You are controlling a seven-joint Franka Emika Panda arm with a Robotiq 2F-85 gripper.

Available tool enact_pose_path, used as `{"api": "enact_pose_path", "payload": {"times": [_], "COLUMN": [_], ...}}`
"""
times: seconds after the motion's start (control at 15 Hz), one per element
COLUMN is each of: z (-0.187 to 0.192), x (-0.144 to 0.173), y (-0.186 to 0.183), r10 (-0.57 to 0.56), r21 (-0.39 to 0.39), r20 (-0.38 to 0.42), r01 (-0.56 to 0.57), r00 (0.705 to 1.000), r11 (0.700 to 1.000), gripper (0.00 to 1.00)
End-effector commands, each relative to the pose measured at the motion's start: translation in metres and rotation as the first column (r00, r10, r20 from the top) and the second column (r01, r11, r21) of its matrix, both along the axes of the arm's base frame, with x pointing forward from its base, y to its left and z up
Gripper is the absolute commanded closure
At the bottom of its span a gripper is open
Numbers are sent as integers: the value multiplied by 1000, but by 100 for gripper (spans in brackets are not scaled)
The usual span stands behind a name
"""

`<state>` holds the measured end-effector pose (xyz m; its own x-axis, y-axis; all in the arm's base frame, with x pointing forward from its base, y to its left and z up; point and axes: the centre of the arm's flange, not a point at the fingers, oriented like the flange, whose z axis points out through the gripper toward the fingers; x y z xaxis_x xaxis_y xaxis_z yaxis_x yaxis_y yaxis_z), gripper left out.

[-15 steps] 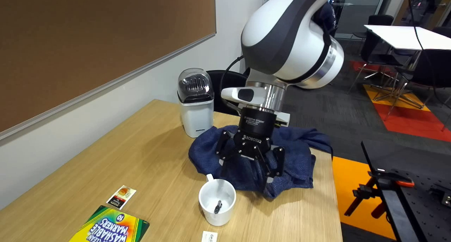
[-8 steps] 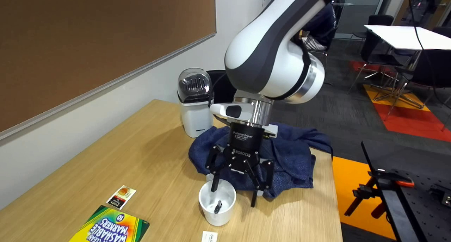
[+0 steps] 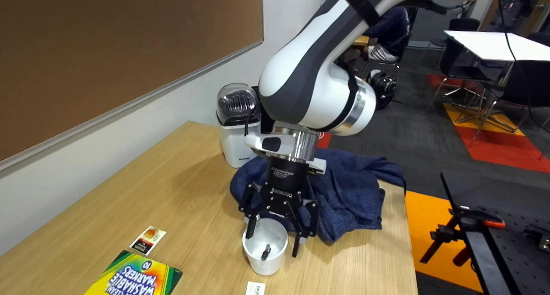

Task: Take the pen out of the mug and put it on the table

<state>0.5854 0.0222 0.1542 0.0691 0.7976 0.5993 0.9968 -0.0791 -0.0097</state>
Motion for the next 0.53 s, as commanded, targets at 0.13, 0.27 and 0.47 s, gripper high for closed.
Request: {"api": "enact_pose_path", "payload": {"times": [0.13,0.27,0.47], "z": [-16,-20,-26], "x": [19,22,26], "y": [1,2,2], "r10": [12,11,7], "r21": [28,33,42], "r20": [-4,-10,-15], "r01": [-12,-10,-6], "r00": [1000,1000,1000], "r11": [1000,999,999], "gripper": [0,0,26]}}
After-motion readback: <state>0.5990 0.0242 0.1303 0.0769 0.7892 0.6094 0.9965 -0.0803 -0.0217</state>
